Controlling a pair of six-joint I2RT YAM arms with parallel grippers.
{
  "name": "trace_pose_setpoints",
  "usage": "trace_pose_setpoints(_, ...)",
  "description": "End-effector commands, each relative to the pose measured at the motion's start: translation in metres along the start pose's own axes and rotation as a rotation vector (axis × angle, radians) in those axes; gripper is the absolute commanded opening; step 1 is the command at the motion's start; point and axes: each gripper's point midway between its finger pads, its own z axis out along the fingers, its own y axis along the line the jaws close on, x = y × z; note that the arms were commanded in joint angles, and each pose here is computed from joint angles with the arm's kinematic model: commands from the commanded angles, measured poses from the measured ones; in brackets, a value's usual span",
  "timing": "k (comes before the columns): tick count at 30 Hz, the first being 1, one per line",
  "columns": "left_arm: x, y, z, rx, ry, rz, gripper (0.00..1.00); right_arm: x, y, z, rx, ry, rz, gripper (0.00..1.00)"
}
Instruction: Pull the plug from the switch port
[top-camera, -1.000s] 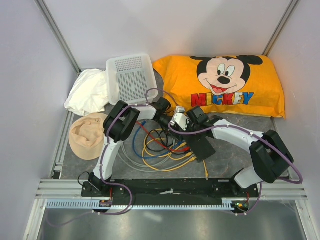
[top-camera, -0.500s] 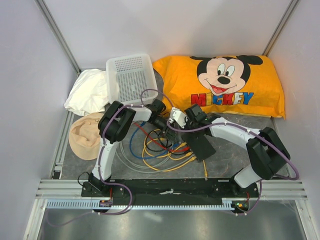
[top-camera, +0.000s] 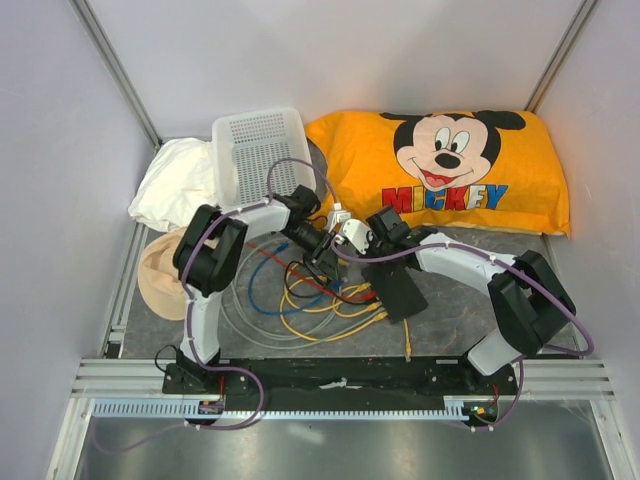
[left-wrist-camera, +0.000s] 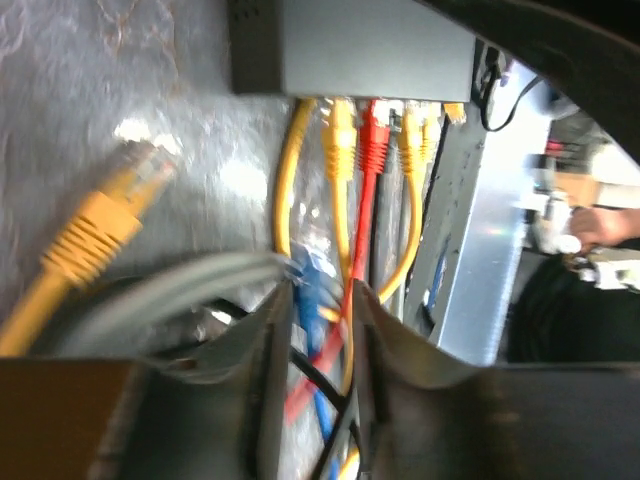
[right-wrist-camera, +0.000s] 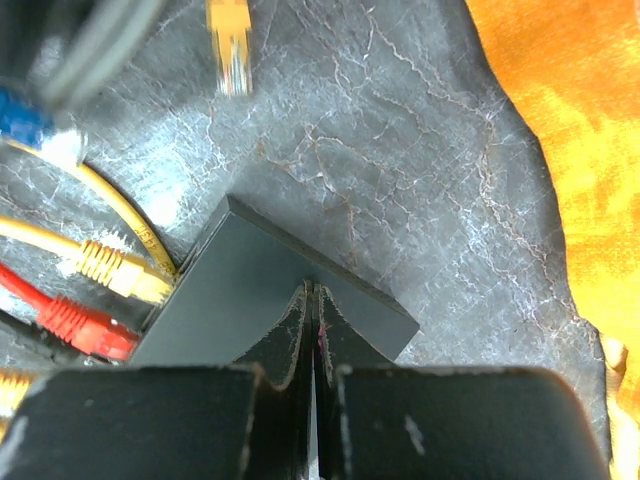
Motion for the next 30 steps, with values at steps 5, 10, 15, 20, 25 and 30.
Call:
trace_pose_setpoints(5, -0.023, -0.052, -0.114, -0.42, -0.201, 0.222, 0.54, 0.057, 0.028, 0.006, -0.085, 0.19, 0.011, 0.0)
trace_pose_setpoints(10, 0.025, -0.039, -0.145, -0.643, -0.206, 0.163, 0.62, 0.055, 0.028, 0.006, -0.083, 0.179, 0.02, 0.0)
trace_pose_setpoints(15, 0.088, 0.009, -0.157, -0.793, -0.074, -0.02, 0.61, 0.054, 0.026, 0.003, -0.072, 0.172, 0.021, 0.0)
trace_pose_setpoints(20, 0.109, -0.005, -0.15, -0.658, -0.054, 0.305, 0.66, 0.058, 0.027, 0.0, -0.066, 0.17, 0.023, 0.01)
trace_pose_setpoints(25, 0.119, 0.014, -0.148, -0.704, -0.011, 0.412, 0.66, 0.06, 0.033, -0.002, -0.082, 0.162, 0.036, 0.0)
trace_pose_setpoints(30, 0.125, 0.017, -0.127, -0.615, 0.06, 0.478, 0.64, 0.061, 0.035, -0.004, -0.086, 0.156, 0.034, 0.01)
